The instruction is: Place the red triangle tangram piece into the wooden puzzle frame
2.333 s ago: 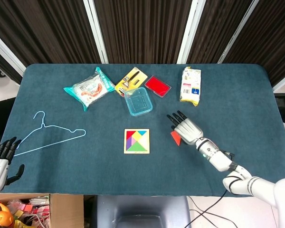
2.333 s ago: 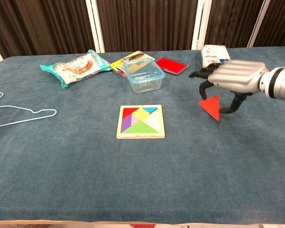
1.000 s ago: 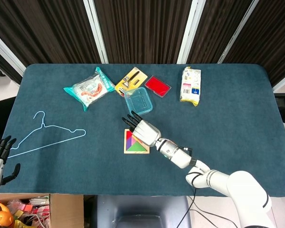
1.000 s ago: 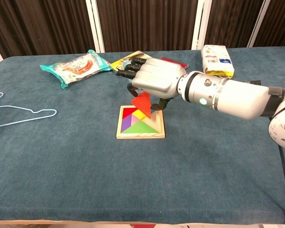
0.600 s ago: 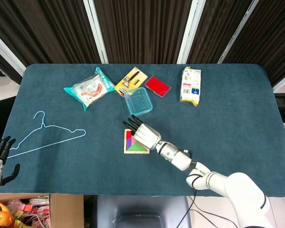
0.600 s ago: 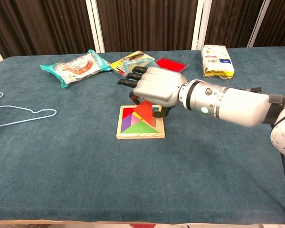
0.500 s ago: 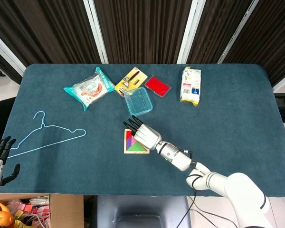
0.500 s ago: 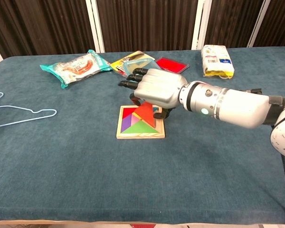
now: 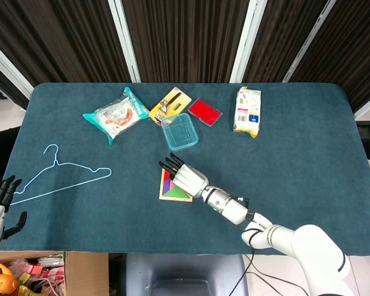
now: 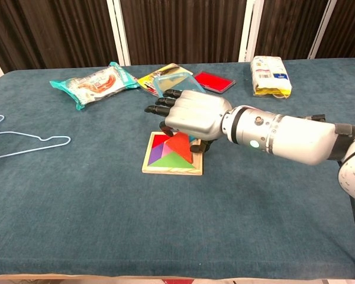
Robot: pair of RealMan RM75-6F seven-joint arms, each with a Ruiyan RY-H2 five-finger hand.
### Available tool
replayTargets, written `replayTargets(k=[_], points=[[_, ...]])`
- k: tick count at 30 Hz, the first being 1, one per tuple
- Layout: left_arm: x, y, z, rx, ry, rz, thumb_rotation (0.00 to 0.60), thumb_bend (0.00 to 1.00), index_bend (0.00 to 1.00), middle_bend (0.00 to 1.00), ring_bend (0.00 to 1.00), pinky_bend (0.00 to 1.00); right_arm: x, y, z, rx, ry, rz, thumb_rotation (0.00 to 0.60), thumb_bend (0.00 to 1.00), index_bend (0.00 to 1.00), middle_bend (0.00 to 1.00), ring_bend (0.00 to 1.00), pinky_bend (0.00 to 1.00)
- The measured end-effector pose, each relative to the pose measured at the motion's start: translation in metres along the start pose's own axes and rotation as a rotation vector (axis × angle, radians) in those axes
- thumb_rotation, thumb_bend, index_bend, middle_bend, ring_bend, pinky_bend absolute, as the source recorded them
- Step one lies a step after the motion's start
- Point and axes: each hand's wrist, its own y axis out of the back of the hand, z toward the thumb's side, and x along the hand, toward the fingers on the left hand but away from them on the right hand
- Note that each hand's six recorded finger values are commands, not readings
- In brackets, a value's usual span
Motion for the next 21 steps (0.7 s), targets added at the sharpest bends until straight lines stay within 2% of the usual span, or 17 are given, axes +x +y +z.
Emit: replayTargets(k=[21], points=[[-0.002,0.000,0.003,0.003,-0.011,0.000,0.600,0.46,0.00,0.00,0.00,0.11,0.013,0.001,-0.002,0.021,-0.002,0.005,0.600,0.51,0.62,0.05,0.00,0.00]])
